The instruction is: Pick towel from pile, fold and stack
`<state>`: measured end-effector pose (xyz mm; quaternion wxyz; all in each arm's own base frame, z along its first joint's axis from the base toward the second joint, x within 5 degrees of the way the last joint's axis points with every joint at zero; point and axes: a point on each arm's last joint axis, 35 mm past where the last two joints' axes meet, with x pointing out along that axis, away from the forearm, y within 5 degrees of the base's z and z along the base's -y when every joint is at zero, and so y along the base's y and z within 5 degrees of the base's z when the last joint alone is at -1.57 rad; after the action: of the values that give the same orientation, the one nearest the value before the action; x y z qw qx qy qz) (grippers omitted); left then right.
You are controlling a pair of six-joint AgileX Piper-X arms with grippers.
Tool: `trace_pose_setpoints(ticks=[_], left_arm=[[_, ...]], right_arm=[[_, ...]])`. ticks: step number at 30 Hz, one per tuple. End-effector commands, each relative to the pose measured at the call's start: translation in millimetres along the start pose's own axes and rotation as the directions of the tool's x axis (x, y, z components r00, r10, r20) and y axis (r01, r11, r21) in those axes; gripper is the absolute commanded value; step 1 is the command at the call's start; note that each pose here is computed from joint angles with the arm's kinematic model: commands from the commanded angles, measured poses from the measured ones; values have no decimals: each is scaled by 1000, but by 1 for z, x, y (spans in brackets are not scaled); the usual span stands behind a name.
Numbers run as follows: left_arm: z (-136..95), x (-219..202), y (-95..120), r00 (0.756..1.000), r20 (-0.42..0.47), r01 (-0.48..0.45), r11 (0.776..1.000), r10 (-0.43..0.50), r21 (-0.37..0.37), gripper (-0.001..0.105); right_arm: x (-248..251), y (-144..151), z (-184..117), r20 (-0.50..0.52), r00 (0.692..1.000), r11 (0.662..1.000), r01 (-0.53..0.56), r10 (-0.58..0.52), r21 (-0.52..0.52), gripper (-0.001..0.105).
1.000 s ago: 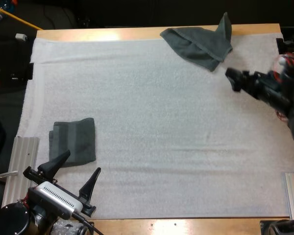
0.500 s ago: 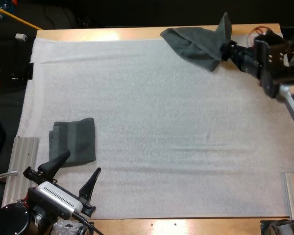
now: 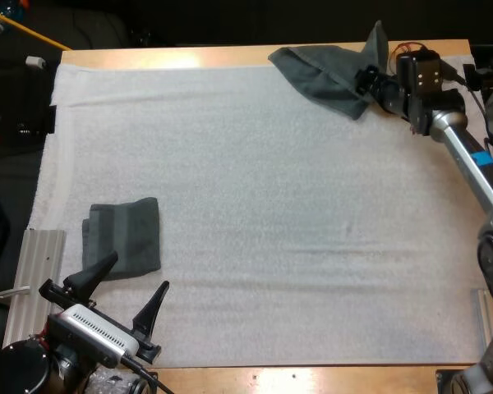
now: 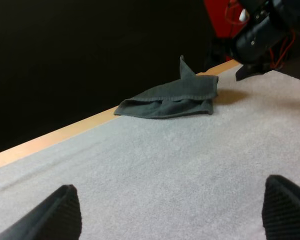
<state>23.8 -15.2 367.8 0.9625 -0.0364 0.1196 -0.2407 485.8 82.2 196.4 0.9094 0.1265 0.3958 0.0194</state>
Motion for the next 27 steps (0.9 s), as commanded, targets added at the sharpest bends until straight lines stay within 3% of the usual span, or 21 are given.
trace_pose_setpoints(ticks=[1, 8, 13, 20, 23, 27], left_arm=[[2, -1, -1, 1000, 5, 11, 1000, -11, -15, 71], [2, -1, -1, 1000, 5, 11, 1000, -11, -20, 71], [2, -1, -1, 1000, 5, 11, 1000, -11, -20, 71], [2, -1, -1, 1000, 5, 11, 1000, -11, -28, 71], [2, -1, -1, 1000, 5, 11, 1000, -11, -28, 71], [2, -1, -1, 1000, 4, 17, 999, -17, -28, 71]], right_arm=[[6, 0, 5, 30, 1000, 1000, 1, -2, 8, 86], [45, -3, -1, 2, 1000, 999, -15, 15, 44, 85], [67, -1, -4, -22, 999, 998, -37, 39, 54, 68], [83, -5, -14, -53, 998, 997, -21, 24, 72, 65], [85, -6, -16, -62, 998, 997, -23, 27, 73, 50], [86, -5, -18, -76, 996, 996, -50, 56, 75, 10]])
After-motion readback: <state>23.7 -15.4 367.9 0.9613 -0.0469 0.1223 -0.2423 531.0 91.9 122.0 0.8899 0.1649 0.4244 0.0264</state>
